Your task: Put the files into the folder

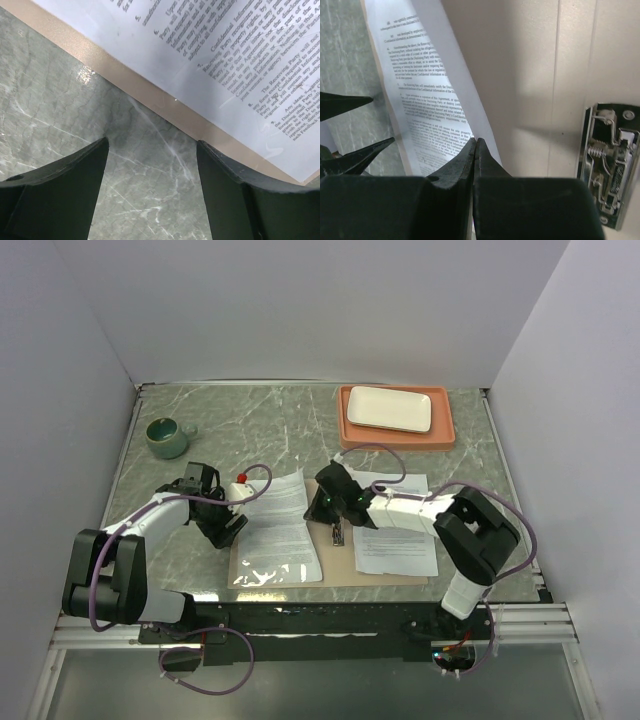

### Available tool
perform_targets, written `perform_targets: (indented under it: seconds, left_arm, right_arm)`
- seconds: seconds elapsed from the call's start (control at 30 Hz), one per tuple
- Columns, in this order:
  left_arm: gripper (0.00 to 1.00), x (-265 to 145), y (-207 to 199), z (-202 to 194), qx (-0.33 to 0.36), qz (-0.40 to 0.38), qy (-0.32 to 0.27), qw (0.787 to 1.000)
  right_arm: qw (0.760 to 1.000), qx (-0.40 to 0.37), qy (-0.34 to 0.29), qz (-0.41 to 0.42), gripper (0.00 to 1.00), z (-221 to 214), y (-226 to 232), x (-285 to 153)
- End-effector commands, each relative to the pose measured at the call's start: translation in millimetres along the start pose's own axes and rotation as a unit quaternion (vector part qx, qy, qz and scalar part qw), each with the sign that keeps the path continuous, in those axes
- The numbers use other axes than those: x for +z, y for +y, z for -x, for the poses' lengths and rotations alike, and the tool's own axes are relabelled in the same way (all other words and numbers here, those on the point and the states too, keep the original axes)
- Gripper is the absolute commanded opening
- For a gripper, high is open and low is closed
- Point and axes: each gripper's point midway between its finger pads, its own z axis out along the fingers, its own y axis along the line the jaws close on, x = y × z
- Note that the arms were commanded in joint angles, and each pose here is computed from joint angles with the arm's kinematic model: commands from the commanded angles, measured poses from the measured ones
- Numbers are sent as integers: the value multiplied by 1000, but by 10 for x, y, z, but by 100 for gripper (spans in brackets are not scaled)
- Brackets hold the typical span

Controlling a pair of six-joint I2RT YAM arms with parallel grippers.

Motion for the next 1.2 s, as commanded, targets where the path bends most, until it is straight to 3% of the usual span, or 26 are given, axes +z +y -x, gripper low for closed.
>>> perform_targets:
  seconds: [0.0,0.33,0.67,0.87,1.17]
  left_arm:
    - [77,-7,-201,-152,-19,-34,22,999]
    - [77,-15,-183,-143,-14,-32,23,999]
    - [77,-41,-179,-119,-16,-31,21,999]
    - [77,-40,-183,-118,-18,-32,21,999]
    - [76,-77,-190,-89,-19,-31,15,999]
  right_arm:
    - [999,-13,-8,32,0,87,260,12]
    - [999,42,-20,-9,0,59,98,-157]
    - [996,48,-20,-69,0,-61,-17,-219]
    - [996,60,-19,-62,0,-93,-34,-214]
    - [998,51,-7,-25,0,29,312,-13]
